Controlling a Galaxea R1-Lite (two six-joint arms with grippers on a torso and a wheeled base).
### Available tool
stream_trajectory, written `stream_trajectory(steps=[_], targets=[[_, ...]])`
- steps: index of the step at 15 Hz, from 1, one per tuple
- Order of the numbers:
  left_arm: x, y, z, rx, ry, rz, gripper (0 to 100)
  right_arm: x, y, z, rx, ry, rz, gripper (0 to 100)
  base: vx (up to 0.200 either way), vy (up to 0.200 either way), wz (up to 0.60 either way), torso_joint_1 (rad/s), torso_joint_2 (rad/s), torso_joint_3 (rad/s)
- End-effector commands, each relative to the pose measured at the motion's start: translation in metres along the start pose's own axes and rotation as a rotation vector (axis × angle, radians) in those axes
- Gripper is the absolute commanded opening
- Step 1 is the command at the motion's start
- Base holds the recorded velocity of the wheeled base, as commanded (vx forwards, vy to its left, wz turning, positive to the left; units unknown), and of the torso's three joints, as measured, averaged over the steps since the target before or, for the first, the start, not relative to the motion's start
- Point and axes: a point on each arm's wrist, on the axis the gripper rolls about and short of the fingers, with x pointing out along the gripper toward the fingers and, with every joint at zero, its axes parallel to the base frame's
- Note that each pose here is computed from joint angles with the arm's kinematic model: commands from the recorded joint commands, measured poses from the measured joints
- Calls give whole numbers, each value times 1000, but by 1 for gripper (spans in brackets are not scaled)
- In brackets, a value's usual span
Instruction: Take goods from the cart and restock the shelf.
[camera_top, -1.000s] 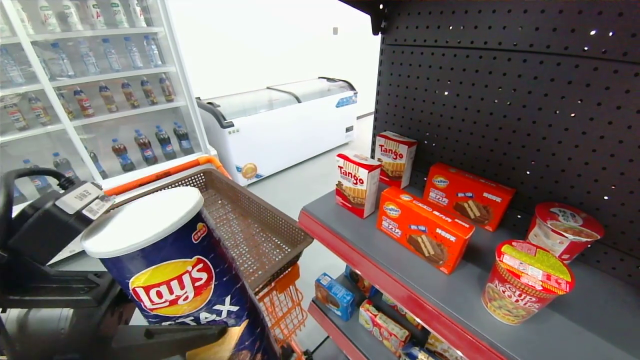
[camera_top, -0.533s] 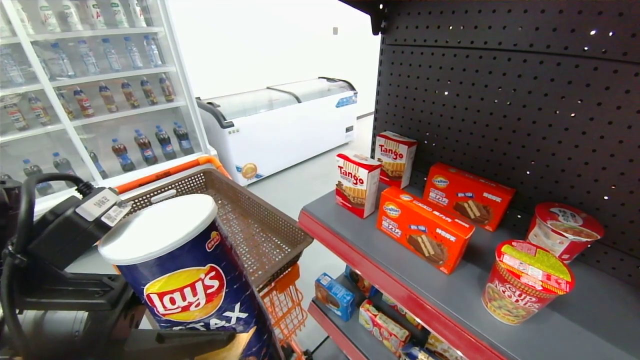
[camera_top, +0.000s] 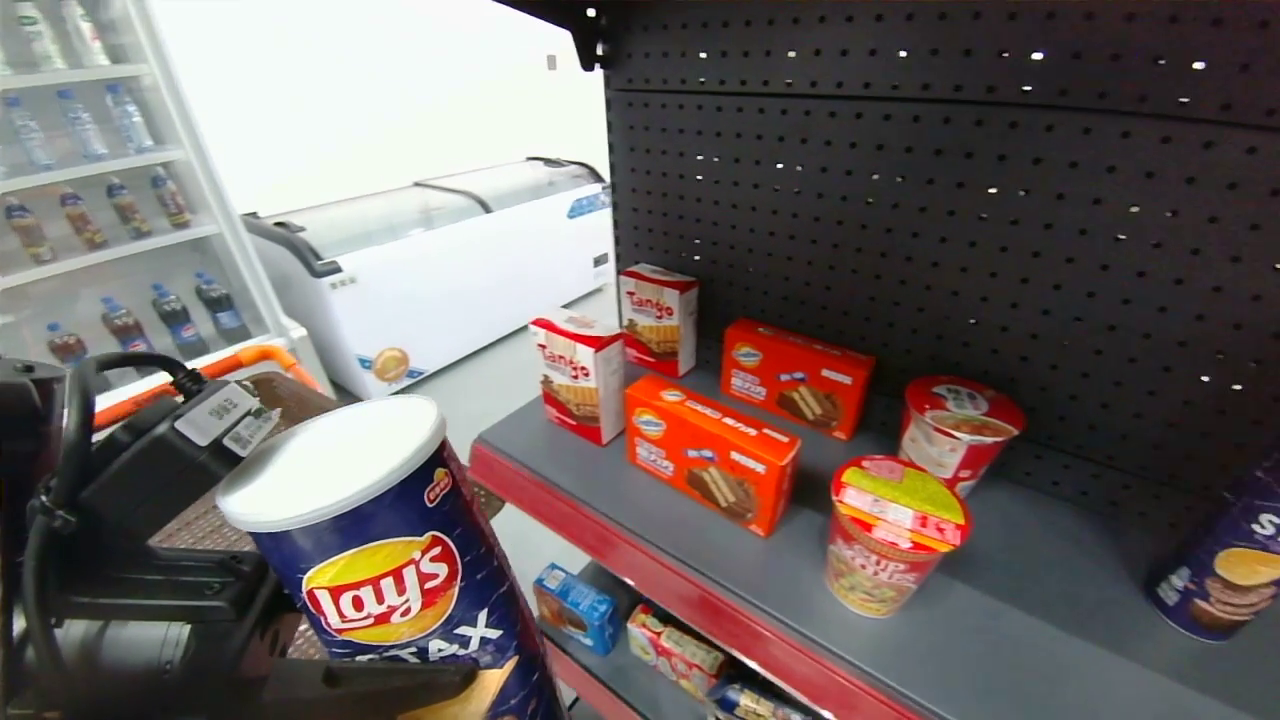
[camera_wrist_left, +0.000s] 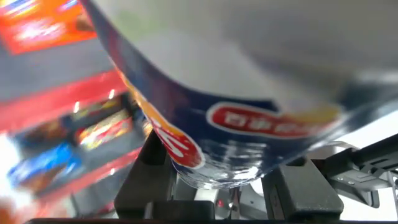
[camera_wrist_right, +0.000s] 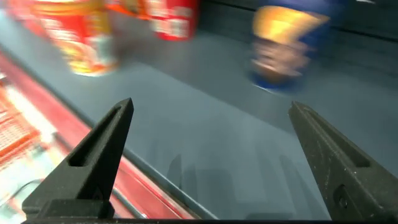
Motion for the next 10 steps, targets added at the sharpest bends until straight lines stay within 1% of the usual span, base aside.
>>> stream_trajectory(steps=[1,7,10], targets=[[2,-1,0,4,4,-15,0,0,0,0,0,1,0,100,0,0,-600,2,-2,-2],[4,-3,1,10,5,-27,0,0,0,0,0,1,0,100,0,0,-600,3,2,1],[4,-3,0,6,8,-28,0,0,0,0,0,1,2,100,0,0,-600,1,4,1]])
